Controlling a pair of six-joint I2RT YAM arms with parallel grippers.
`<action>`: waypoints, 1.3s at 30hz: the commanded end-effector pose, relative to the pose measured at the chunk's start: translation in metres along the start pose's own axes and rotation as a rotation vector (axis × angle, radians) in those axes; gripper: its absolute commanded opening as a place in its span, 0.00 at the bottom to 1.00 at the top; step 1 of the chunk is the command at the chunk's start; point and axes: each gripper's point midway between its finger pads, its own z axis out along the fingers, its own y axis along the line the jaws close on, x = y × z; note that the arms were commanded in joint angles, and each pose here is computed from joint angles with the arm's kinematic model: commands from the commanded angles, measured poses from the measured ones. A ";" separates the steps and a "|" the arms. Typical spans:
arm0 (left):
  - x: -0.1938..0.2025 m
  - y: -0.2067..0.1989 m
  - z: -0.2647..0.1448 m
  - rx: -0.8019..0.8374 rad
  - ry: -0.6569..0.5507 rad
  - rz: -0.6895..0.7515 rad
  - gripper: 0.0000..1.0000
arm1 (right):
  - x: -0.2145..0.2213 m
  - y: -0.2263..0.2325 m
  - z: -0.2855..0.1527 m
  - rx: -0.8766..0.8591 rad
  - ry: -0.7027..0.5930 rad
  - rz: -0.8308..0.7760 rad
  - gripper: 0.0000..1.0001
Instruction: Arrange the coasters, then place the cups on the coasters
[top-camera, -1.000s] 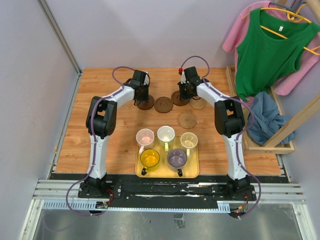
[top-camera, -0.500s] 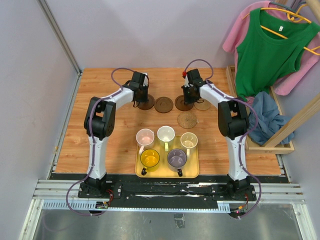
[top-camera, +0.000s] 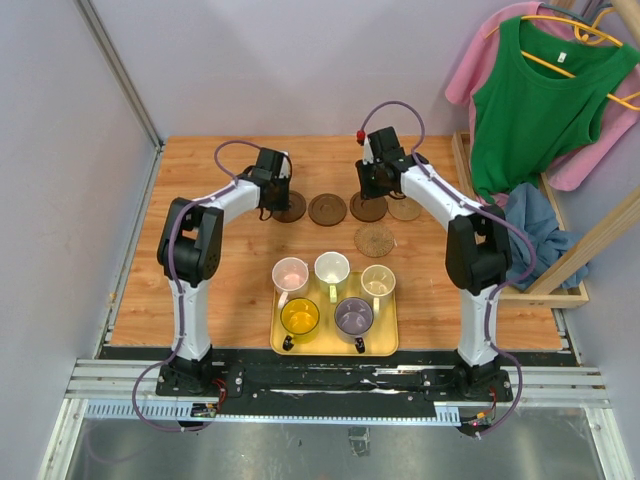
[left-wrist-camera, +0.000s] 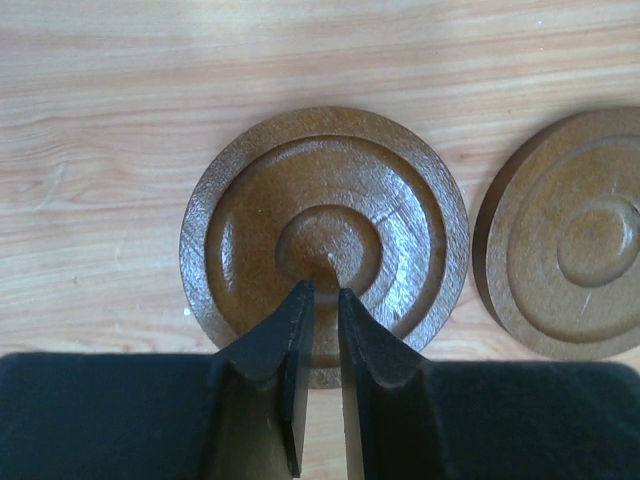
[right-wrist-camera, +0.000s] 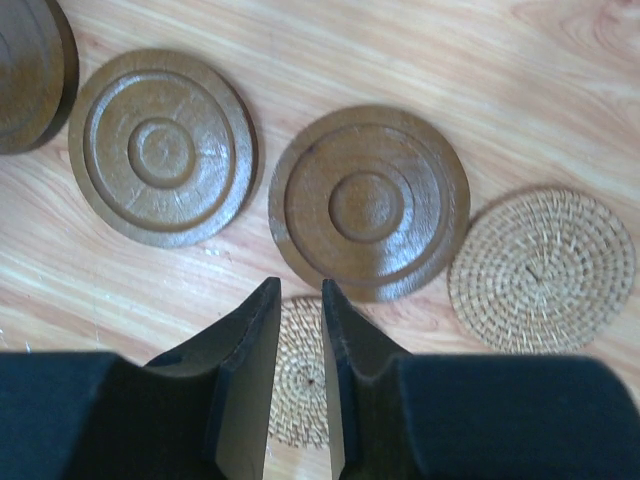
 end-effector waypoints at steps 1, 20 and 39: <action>-0.019 -0.006 -0.032 0.039 -0.074 -0.005 0.23 | 0.045 -0.011 -0.013 0.064 0.115 0.014 0.23; -0.014 -0.003 -0.069 0.050 -0.157 -0.017 0.29 | 0.135 0.042 0.012 -0.033 0.463 -0.047 0.06; -0.005 0.008 -0.080 0.026 -0.188 -0.034 0.29 | 0.084 0.192 0.035 -0.589 0.357 -0.102 0.10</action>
